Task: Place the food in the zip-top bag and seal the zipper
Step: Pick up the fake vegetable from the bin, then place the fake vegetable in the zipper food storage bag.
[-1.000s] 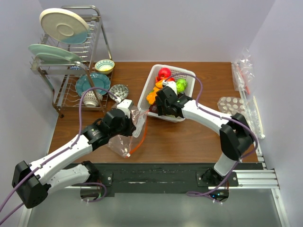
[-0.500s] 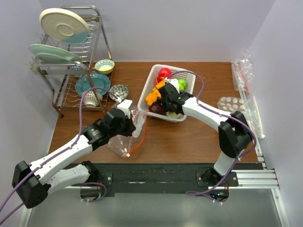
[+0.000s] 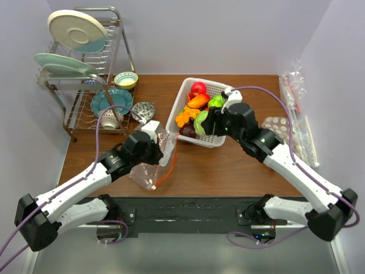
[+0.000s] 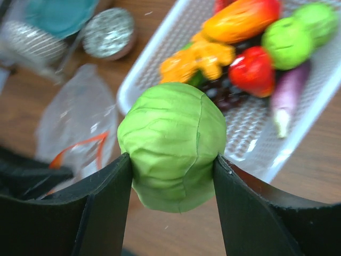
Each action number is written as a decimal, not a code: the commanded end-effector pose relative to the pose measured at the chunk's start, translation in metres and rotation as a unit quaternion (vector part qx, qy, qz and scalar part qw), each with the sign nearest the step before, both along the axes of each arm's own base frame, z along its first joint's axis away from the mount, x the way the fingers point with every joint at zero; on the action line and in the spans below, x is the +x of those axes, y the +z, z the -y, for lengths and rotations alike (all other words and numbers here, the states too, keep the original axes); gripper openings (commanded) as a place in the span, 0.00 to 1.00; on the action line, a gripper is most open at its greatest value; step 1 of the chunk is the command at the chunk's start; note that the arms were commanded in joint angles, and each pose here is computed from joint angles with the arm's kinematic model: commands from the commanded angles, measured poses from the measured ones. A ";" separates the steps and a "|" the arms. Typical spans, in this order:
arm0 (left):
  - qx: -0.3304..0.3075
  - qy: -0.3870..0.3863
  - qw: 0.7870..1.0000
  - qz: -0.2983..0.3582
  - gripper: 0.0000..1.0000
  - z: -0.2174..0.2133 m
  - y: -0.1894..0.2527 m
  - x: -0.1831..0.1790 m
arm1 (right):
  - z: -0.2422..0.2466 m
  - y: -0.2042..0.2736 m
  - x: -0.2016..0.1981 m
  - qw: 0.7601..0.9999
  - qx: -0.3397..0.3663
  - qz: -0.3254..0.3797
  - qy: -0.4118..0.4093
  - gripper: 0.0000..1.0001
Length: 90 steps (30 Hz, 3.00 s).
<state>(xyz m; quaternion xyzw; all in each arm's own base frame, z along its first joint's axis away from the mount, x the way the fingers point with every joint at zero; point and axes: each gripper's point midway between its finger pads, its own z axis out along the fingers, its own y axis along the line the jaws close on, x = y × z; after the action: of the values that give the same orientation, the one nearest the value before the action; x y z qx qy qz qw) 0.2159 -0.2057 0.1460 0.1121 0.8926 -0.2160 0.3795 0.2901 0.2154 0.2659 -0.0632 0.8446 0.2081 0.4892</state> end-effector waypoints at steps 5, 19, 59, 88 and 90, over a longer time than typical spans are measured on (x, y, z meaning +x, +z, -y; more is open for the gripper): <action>-0.018 -0.008 0.999 0.030 0.00 0.011 0.026 0.010 | -0.047 0.037 -0.075 0.965 0.185 0.007 0.188 0.55; -0.064 -0.027 0.997 0.023 0.00 0.030 0.043 0.010 | -0.095 -0.010 -0.099 0.903 0.321 -0.103 0.267 0.51; -0.170 -0.082 0.982 -0.004 0.00 0.072 0.108 -0.005 | -0.076 -0.105 -0.060 0.955 0.229 -0.151 0.108 0.53; -0.160 -0.055 0.986 -0.006 0.00 0.058 0.081 -0.008 | -0.047 -0.041 -0.094 0.979 0.126 -0.106 0.122 0.83; -0.161 -0.055 0.985 -0.006 0.00 0.057 0.078 -0.010 | -0.033 -0.047 -0.099 0.982 0.101 -0.110 0.112 0.81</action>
<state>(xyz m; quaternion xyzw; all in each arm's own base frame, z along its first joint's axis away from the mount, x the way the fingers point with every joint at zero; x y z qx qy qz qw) 0.2076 -0.2643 0.2204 0.1037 0.8479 -0.3701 0.3652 0.1985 0.2808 0.2421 -0.0679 0.8156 0.4355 0.3748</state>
